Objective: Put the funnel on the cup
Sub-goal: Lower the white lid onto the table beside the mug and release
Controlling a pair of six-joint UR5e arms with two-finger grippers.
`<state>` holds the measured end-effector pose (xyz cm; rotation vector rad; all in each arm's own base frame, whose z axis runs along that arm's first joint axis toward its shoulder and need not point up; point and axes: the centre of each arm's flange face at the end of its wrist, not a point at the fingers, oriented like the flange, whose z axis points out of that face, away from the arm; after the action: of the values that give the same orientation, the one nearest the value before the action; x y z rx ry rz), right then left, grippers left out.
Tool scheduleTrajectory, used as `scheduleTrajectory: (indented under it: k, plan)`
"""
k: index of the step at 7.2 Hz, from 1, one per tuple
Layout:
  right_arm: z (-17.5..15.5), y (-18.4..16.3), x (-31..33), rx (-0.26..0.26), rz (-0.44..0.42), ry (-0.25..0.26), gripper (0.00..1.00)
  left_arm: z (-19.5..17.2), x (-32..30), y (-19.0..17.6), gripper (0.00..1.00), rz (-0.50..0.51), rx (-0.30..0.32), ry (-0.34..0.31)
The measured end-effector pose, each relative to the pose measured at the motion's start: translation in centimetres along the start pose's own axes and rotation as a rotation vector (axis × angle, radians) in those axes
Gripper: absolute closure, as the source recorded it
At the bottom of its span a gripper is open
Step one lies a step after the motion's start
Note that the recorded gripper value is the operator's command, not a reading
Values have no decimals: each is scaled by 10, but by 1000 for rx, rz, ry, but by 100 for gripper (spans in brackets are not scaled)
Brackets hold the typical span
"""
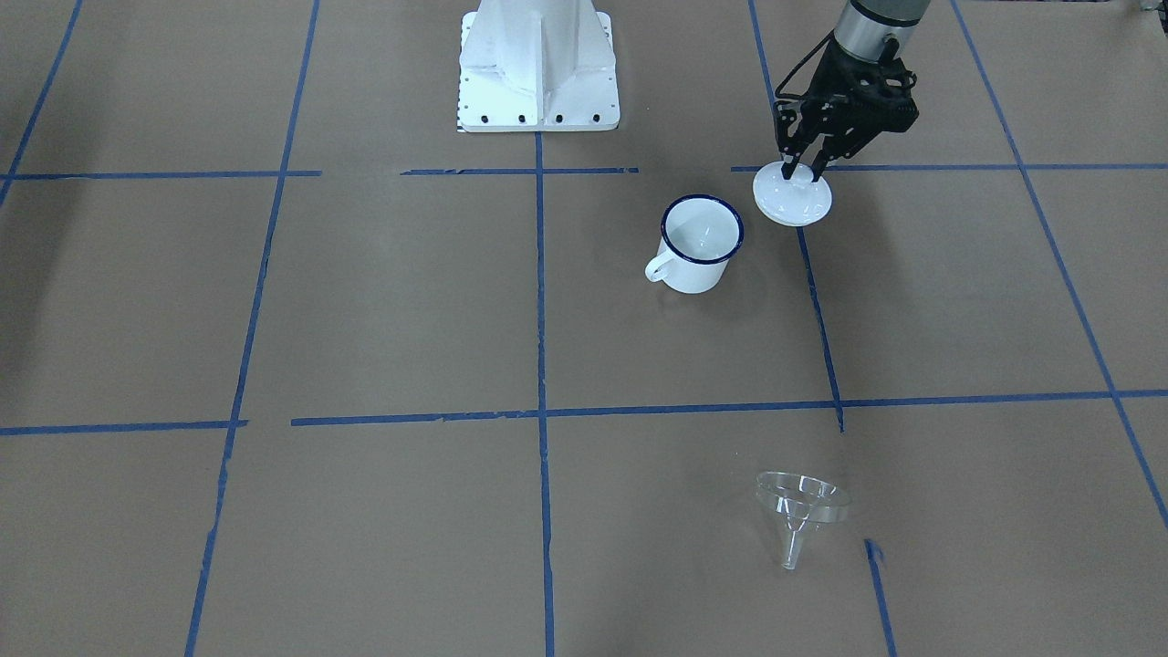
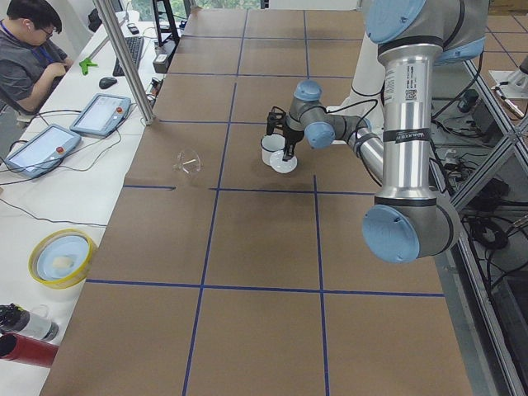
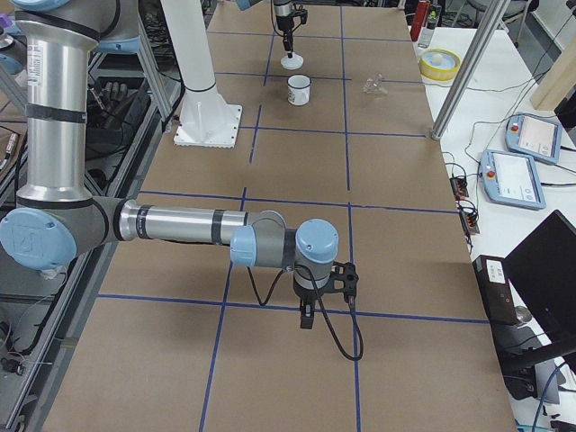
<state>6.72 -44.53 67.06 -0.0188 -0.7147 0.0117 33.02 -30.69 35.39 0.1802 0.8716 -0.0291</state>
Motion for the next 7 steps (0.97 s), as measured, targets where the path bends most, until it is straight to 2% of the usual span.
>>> scheduleTrajectory:
  k: [2,4,5,7]
  plan:
    - [0,0,0,0,0,0,0,50,4,16,100,-18,-16,-27]
    - [0,0,0,1,-1,0,0,73,5,23,100,-19,-20,-21]
    - [0,0,0,1,-1,0,0,75,6,24,76,-18,-21,-20]
    - [0,0,0,1,-1,0,0,77,6,25,35,-18,-22,-20]
